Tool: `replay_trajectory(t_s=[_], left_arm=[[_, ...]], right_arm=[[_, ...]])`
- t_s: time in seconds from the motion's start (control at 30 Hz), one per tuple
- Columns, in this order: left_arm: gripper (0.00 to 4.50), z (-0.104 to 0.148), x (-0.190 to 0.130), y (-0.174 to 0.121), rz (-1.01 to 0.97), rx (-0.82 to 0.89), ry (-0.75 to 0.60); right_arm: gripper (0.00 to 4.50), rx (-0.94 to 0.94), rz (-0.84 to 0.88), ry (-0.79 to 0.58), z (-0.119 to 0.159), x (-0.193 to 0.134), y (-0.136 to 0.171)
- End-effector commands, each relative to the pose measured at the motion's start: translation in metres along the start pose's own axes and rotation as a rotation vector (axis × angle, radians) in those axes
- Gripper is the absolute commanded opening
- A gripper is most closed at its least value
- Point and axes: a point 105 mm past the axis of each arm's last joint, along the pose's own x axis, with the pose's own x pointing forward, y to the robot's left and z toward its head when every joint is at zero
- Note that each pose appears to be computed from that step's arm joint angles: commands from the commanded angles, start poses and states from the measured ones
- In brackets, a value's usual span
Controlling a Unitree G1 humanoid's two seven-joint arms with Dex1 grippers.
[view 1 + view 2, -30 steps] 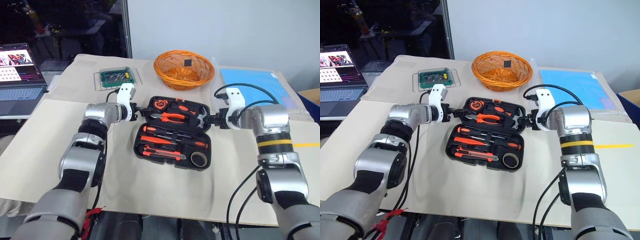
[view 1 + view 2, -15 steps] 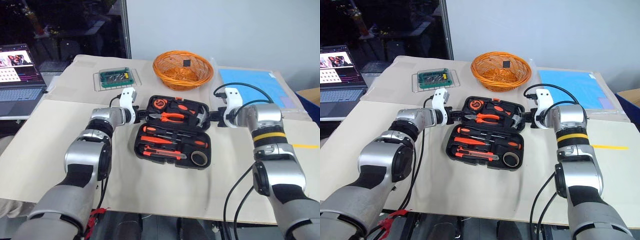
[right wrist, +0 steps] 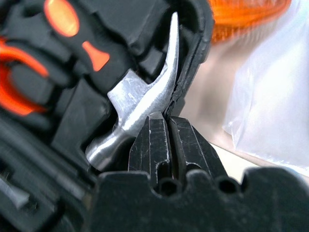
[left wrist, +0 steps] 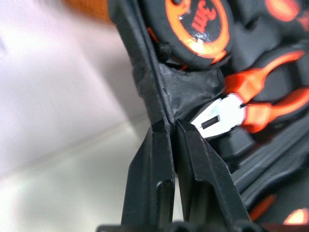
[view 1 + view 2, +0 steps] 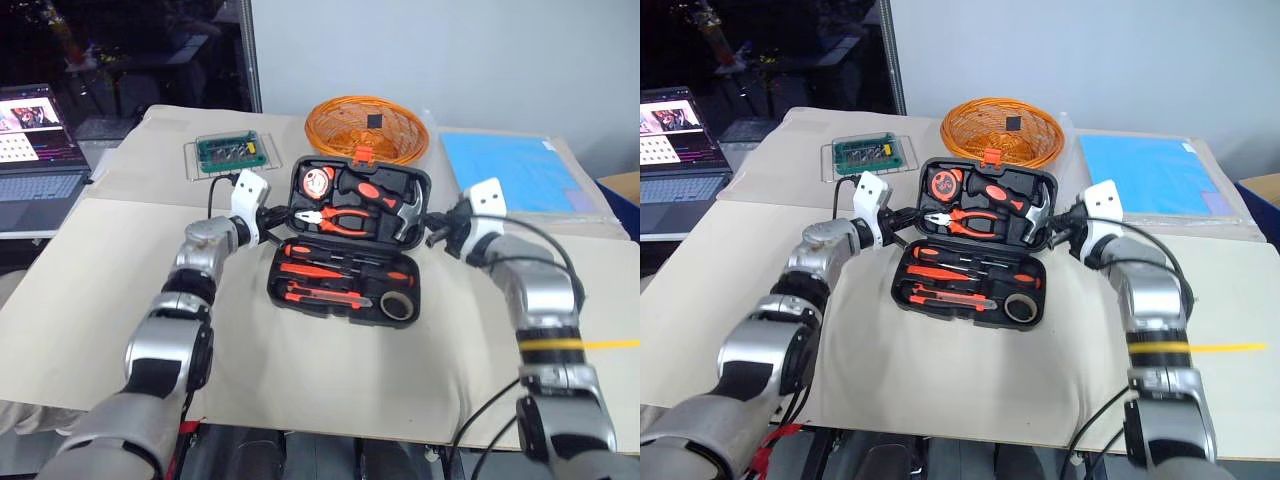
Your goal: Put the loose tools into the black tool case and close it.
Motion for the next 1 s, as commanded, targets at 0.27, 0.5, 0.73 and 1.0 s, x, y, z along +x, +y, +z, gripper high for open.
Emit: replay_trajectory(t_s=[0.27, 0.5, 0.73, 1.0], left_arm=[[0.05, 0.002, -0.026, -0.012, -0.059, 0.086, -0.121], [2.11, -0.002, -0.088, 0.012, -0.203, -0.166, -0.009], [2.86, 0.023, -0.169, -0.003, -0.556, -0.198, 0.177], [3.37, 0.051, -0.188, -0.053, -0.828, -0.100, 0.199]], right_arm=[[0.00, -0.398, 0.122, -0.169, 0.012, -0.066, 0.046], [0.34, -0.498, 0.128, -0.129, 0.009, -0.096, 0.050], [0.94, -0.582, 0.417, 0.214, -0.025, -0.152, 0.070], [0.00, -0.187, 0.735, 0.237, -0.011, -0.168, 0.135]])
